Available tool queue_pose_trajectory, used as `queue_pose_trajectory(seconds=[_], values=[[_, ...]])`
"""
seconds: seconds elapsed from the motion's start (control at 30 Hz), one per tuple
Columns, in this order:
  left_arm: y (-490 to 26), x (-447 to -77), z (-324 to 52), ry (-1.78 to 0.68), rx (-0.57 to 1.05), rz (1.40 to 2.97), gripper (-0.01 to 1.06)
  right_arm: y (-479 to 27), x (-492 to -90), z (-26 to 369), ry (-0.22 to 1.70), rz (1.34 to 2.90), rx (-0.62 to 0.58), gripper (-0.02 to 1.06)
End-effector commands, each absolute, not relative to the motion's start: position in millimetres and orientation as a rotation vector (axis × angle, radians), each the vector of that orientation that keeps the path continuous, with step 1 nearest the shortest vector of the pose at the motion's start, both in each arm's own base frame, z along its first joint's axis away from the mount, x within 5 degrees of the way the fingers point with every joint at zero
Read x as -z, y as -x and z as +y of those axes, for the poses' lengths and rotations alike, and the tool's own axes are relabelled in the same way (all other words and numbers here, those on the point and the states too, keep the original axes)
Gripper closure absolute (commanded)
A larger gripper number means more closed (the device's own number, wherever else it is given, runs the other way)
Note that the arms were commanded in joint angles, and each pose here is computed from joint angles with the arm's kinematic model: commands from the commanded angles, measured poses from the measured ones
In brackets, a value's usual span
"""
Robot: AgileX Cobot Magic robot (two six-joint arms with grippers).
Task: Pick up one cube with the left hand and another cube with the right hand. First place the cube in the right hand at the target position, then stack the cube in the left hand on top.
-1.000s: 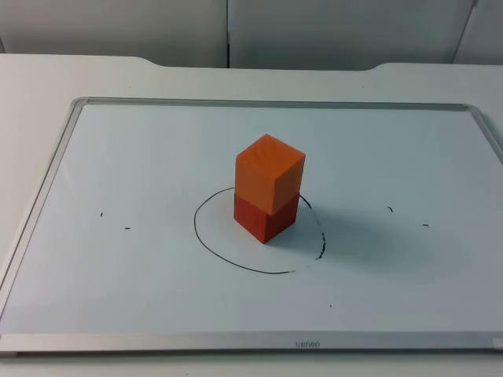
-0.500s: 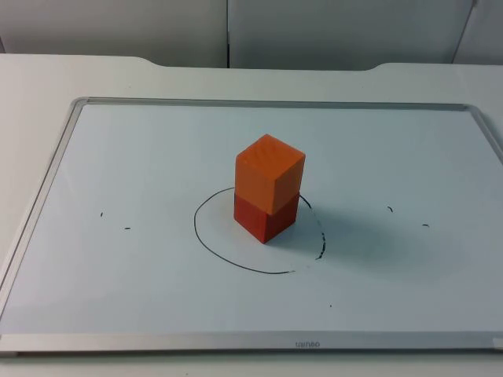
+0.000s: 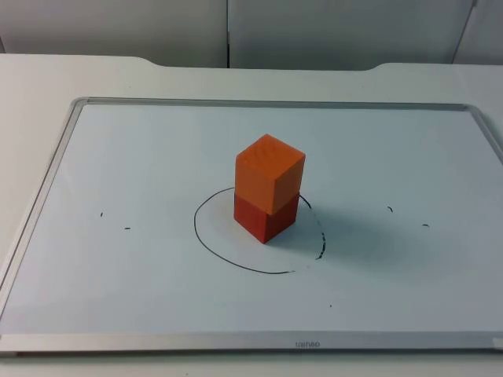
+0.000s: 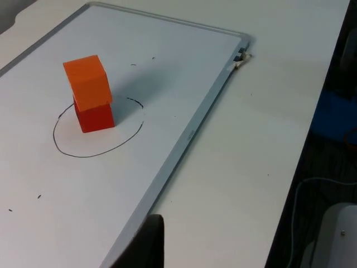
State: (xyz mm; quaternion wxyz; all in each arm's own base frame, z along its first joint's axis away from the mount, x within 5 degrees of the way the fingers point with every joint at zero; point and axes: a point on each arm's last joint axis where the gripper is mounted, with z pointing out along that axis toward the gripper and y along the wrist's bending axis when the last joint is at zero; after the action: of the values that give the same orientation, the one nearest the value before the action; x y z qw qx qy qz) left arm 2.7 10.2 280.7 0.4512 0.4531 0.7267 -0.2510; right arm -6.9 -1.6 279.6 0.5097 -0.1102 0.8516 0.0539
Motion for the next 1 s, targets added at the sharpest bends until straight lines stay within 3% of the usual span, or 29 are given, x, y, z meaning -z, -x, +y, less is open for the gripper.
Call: queue_pose_trajectory(seconds=[0.0,0.17,0.67,0.97], values=[[-2.2,-279.6,9.1,-1.089,0.615,1.801,0.00,6.7,-278.5,-1.0,0.172,2.046,-0.077,0.00],[-0.7,-279.6,9.4,-0.928,0.515,1.869,0.00,6.8,-278.5,-0.4,0.078,2.051,-0.020,0.00],[4.6,-279.6,8.2,-0.347,0.157,2.021,0.00,6.8,-278.5,-0.3,0.073,2.051,-0.017,0.00],[5.6,-279.6,7.6,-0.224,0.081,2.036,0.00,6.8,-278.5,-0.3,0.073,2.051,-0.017,0.00]])
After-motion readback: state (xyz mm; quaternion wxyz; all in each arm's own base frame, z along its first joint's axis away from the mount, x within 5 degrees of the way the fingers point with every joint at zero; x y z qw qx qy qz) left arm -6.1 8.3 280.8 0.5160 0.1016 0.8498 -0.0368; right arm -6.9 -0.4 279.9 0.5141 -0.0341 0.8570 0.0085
